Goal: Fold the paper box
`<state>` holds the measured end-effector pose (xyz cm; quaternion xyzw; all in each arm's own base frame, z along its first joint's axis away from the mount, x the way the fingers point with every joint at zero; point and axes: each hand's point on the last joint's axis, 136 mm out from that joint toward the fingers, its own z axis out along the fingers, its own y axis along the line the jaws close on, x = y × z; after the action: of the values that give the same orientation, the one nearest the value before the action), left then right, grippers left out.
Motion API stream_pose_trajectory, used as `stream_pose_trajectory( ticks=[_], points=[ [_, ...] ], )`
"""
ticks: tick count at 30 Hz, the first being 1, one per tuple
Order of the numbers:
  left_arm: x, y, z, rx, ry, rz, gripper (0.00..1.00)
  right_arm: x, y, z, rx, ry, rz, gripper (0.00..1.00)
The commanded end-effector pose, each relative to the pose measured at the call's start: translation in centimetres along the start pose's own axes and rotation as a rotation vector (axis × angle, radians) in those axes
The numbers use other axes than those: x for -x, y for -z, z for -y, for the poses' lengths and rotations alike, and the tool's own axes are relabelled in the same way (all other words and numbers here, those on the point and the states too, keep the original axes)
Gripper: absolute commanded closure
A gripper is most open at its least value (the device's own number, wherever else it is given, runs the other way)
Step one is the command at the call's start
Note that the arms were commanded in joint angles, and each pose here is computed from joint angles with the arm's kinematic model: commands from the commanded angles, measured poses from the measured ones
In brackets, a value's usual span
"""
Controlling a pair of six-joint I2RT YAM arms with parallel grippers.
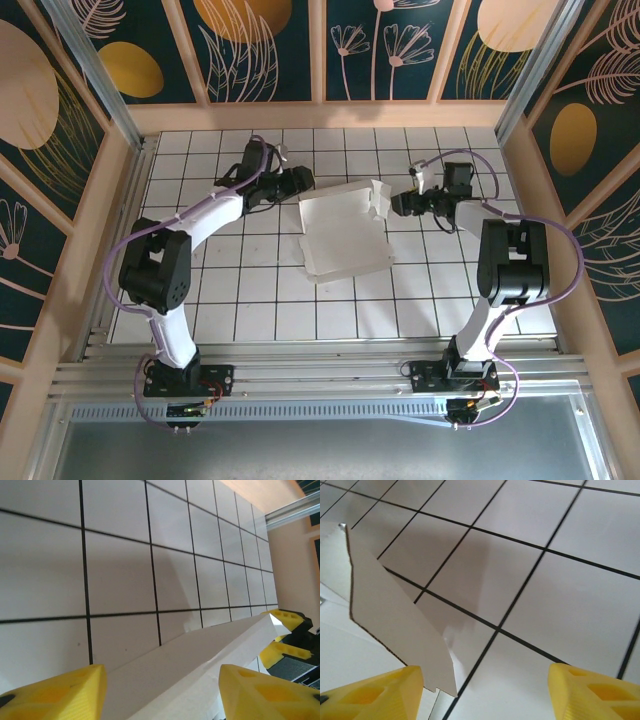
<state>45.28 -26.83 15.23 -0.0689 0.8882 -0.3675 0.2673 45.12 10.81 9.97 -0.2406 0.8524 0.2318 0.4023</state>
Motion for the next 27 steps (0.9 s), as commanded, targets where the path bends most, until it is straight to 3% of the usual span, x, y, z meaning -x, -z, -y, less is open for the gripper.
stream_pose_trajectory(
  ticks=[1,6,10,19,27],
  points=[
    [-1.6,-0.2,-2.3,0.107,0.061,-0.021,0.39,-0.8,-0.4,-1.5,0.057,0.026,-0.014,0.33],
    [-0.2,3.0,-5.0,0.284,0.066,0.117,0.38,-1.4,-0.7,-1.6,0.048,0.033,-0.025,0.33],
    [0.0,4.7,-5.4,0.324,0.160,0.166,0.40,-1.1,-0.9,-1.7,0.046,0.041,-0.014,0.33],
    [-4.1,6.6,-3.1,0.151,0.450,0.106,0.44,-0.4,-0.9,-2.1,0.053,0.056,0.008,0.33],
    [-4.4,3.8,-1.5,0.095,0.417,0.081,0.38,0.2,-0.6,-2.8,0.073,0.068,0.031,0.33]
  ],
)
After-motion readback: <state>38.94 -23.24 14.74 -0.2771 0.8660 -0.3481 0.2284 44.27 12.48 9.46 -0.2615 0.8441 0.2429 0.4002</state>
